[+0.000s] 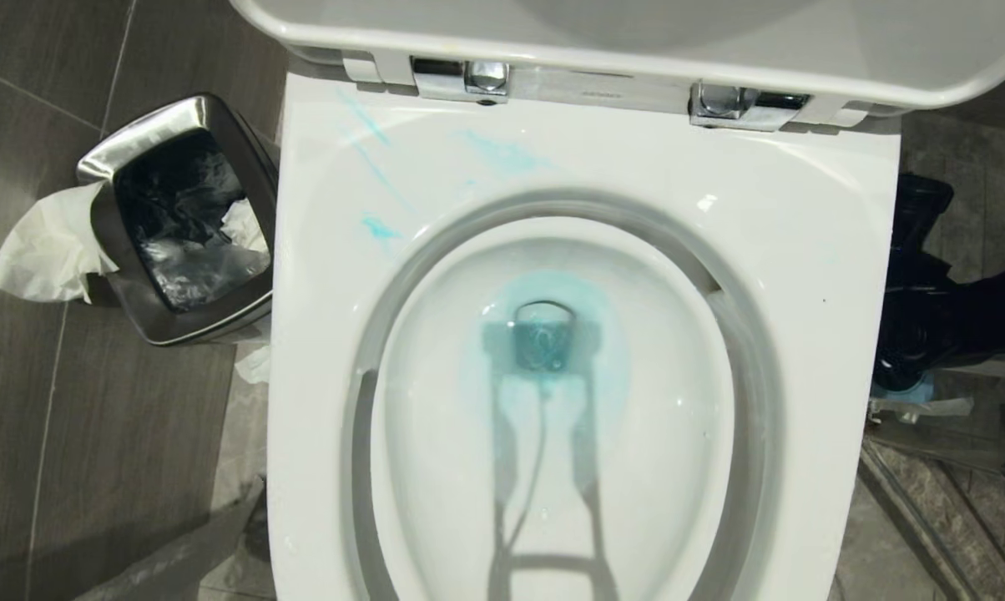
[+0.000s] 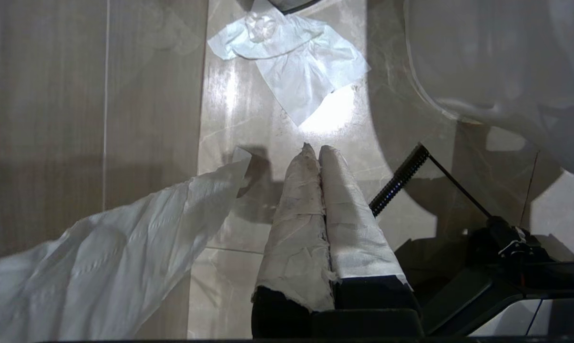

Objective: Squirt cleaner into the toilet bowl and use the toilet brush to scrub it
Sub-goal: Place the cleaning agent on the floor

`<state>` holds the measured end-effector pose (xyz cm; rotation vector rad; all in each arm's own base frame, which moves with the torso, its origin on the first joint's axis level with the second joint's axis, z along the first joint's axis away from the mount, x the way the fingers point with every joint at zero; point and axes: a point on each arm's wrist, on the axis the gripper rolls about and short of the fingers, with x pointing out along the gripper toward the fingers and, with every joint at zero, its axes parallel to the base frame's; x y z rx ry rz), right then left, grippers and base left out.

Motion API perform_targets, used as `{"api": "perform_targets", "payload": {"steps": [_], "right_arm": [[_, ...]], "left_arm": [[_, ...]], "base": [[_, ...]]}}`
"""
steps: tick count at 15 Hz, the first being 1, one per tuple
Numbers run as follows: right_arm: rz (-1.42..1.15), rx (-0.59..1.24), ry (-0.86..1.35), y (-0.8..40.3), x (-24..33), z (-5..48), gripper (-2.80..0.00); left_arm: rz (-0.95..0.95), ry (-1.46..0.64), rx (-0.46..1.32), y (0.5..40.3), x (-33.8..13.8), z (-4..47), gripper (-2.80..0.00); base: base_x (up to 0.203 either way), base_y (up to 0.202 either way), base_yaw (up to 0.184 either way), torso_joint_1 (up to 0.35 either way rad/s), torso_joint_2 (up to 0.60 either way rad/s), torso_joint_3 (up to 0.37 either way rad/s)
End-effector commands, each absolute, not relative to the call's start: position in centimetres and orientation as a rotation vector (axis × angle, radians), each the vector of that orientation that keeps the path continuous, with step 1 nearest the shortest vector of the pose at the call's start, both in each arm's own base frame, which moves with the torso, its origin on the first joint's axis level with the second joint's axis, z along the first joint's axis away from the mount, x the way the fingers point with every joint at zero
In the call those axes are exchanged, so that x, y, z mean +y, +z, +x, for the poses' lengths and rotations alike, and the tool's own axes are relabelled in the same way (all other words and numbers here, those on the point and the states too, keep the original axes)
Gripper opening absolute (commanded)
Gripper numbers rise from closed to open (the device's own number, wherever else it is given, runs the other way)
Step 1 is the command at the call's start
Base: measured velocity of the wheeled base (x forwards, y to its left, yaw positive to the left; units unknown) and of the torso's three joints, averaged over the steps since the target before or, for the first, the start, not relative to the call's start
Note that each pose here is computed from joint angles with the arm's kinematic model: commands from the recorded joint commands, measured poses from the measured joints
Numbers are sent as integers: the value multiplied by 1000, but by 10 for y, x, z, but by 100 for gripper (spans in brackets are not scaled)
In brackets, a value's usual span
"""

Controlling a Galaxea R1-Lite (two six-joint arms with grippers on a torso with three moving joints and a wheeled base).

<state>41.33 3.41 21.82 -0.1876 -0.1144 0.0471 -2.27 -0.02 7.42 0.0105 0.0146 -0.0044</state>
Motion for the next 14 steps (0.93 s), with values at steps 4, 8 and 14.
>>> {"api": "perform_targets", "payload": {"steps": [4,8,14], "right_arm": [[-183,-203,39,241,35,423,-280],[-204,-238,41,249,40,426,-280],[-234,-234,31,248,40,423,-280]], "left_arm": [[11,-3,14,74,0,-23,-280],[11,-5,14,74,0,-23,-280],[11,-5,15,74,0,-23,-280]], "base": [[0,0,0,2,5,-53],[0,0,0,0,0,0],[0,0,0,0,0,0]]}}
